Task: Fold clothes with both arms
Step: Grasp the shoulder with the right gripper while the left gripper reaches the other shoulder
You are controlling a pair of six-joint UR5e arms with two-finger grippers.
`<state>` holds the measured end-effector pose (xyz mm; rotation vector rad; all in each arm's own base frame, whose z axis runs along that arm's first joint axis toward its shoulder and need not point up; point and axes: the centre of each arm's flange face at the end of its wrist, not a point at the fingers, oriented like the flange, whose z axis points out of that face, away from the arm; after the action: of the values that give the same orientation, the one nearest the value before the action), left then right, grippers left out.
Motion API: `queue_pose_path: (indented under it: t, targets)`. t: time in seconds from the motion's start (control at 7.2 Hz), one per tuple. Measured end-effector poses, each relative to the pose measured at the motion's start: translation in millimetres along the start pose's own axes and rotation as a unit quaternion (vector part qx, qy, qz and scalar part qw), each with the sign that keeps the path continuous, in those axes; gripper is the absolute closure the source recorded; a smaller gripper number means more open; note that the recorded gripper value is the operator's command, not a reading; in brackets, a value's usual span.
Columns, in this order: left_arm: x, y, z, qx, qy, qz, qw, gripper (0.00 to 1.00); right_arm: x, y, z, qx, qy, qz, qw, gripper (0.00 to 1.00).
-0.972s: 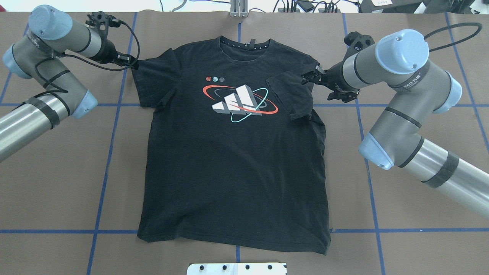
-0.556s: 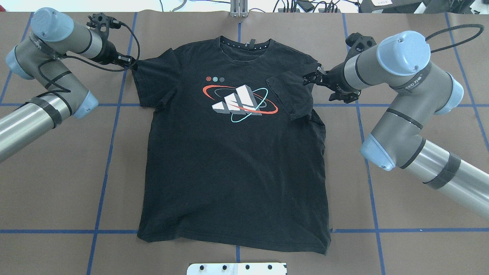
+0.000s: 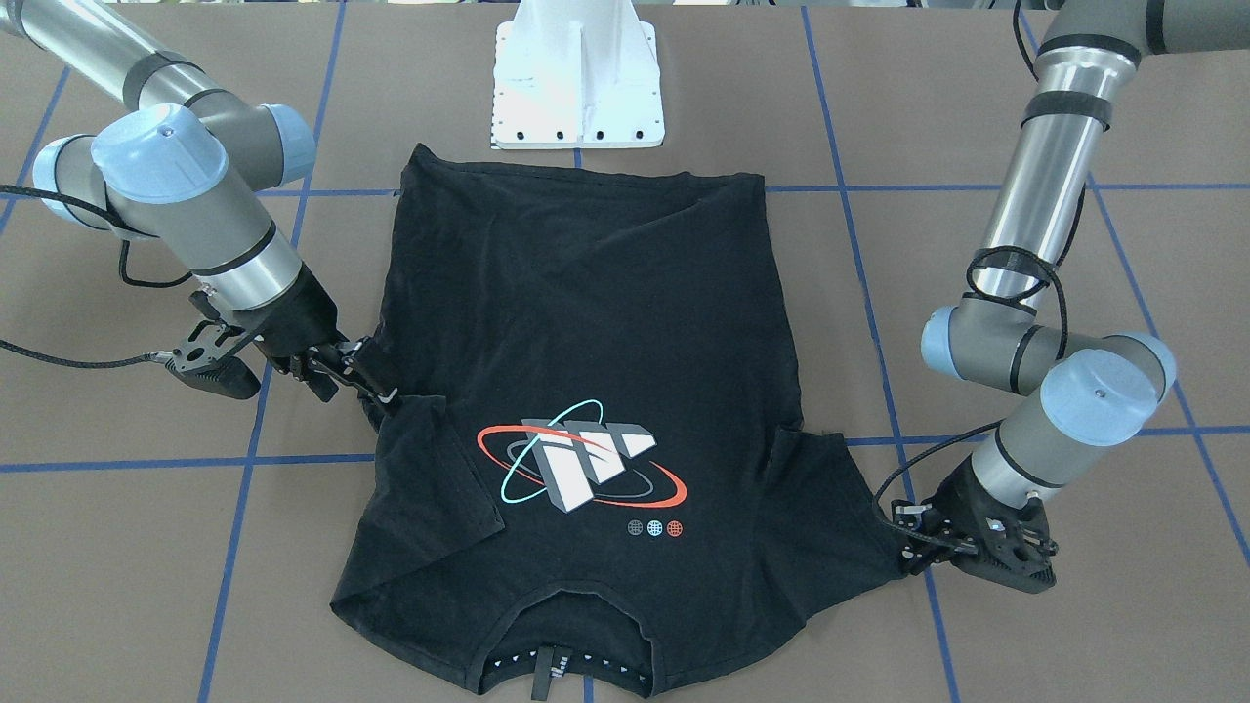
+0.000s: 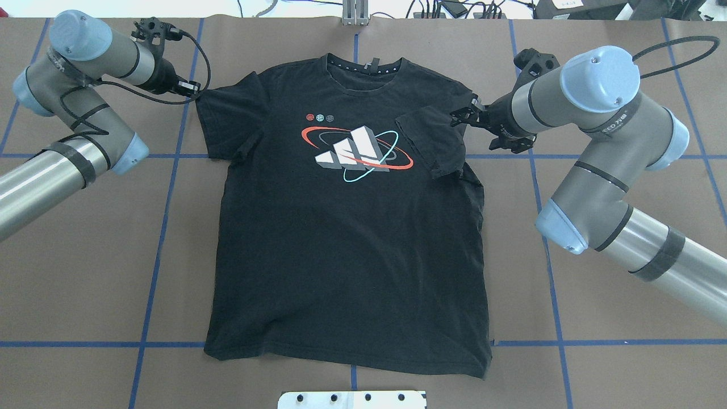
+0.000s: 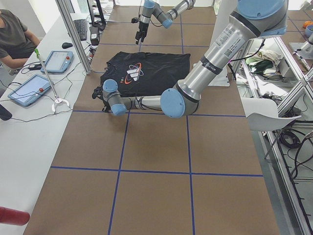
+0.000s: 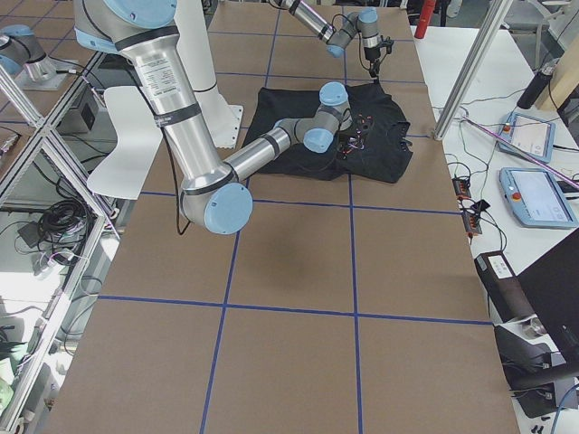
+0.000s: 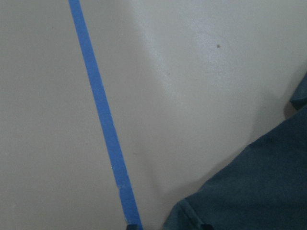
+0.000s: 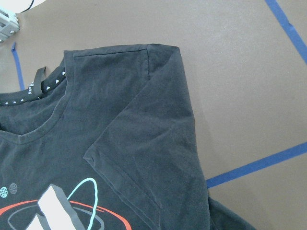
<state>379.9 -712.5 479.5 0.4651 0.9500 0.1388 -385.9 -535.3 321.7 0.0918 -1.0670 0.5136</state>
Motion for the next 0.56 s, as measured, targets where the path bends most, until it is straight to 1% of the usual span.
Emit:
queue_pose_path:
  t: [0.28,0.42,0.56]
  targets:
    - [3.8,-6.2,-5.3,0.005,0.005,0.0,1.0,1.0,-0.1,0.4,-0.1,0.0,0.0,0.0,1.0,0.0]
    - [11.9,-9.8,-18.7,0.011,0.02,-0.001,0.9997,1.0,-0.4,0.6,-1.2,-0.001,-0.001,0.0,1.0,0.0]
    - [26.0,-5.4,-41.2,0.013,0.052,-0.016,0.9984,1.0,-0.9,1.1,-2.8,-0.001,-0.002,-0.001,1.0,0.0]
